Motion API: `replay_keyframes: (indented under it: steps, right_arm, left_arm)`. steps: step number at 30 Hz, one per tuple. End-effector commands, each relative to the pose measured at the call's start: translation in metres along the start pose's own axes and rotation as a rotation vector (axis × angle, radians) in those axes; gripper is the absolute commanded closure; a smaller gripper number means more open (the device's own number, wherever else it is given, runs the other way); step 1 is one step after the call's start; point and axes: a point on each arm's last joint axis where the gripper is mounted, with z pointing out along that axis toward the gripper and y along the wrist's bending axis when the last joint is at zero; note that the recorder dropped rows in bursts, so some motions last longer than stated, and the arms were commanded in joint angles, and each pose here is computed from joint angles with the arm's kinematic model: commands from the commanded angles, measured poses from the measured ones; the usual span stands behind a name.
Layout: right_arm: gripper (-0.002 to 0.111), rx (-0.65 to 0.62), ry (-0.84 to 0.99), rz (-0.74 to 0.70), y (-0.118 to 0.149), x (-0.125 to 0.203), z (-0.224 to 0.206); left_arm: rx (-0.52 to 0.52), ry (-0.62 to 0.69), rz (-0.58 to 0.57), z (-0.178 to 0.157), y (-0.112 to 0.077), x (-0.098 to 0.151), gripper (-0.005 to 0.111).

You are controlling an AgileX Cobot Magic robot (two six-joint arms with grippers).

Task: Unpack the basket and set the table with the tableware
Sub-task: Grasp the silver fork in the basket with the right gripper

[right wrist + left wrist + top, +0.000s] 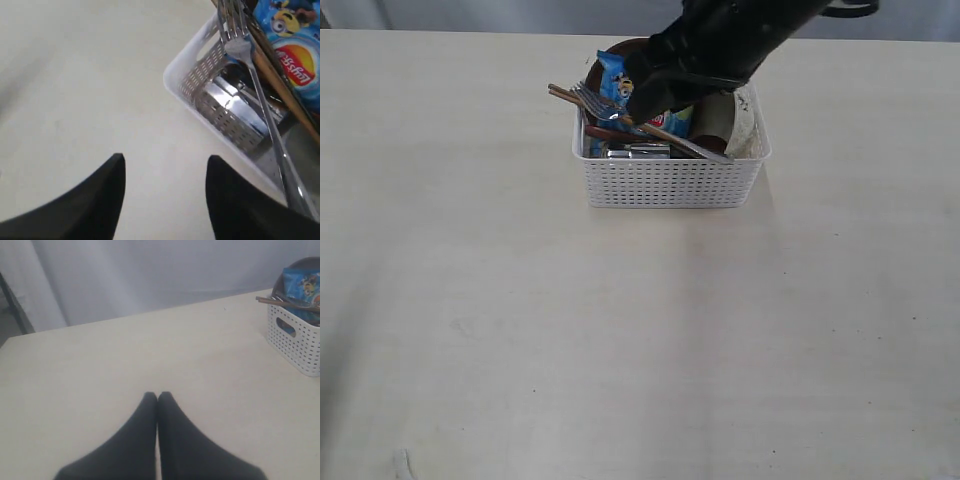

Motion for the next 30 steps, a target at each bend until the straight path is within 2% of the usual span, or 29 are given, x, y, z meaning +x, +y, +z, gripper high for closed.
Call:
replay_keyframes:
  steps: [1,4,12,19,21,27,30]
  right_arm:
    - [0.06,0.032,0.043,-0.074,-0.008,-0.021,0.039]
    - [0.06,0.118,0.108,-0.144,-0.017,-0.025,0.061]
    - [0.06,0.24,0.15,-0.165,-0.038,-0.022,0.085]
    - [0.061,0.271,0.117,-0.169,-0.045,-0.024,0.095]
    - [0.069,0.268,0.132,-0.166,-0.046,-0.022,0.1]
    - [0.107,0.262,0.157,-0.164,-0.049,-0.018,0.108]
    - [0.109,0.265,0.148,-0.166,-0.048,-0.02,0.105]
  left_arm:
    - [-0.007,-0.012,-0.001,0.0,0.0,-0.001,0.107]
    - [-0.007,-0.012,-0.001,0.0,0.0,-0.001,0.107]
    - [-0.007,-0.012,-0.001,0.0,0.0,-0.001,0.107]
    - [-0.007,-0.012,-0.001,0.0,0.0,-0.001,0.107]
    - [-0.007,-0.012,-0.001,0.0,0.0,-0.001,0.107]
    - [-0.007,-0.012,-0.001,0.0,0.0,-0.001,0.107]
    - [-0.007,-0.012,-0.001,0.0,0.0,-0.001,0.107]
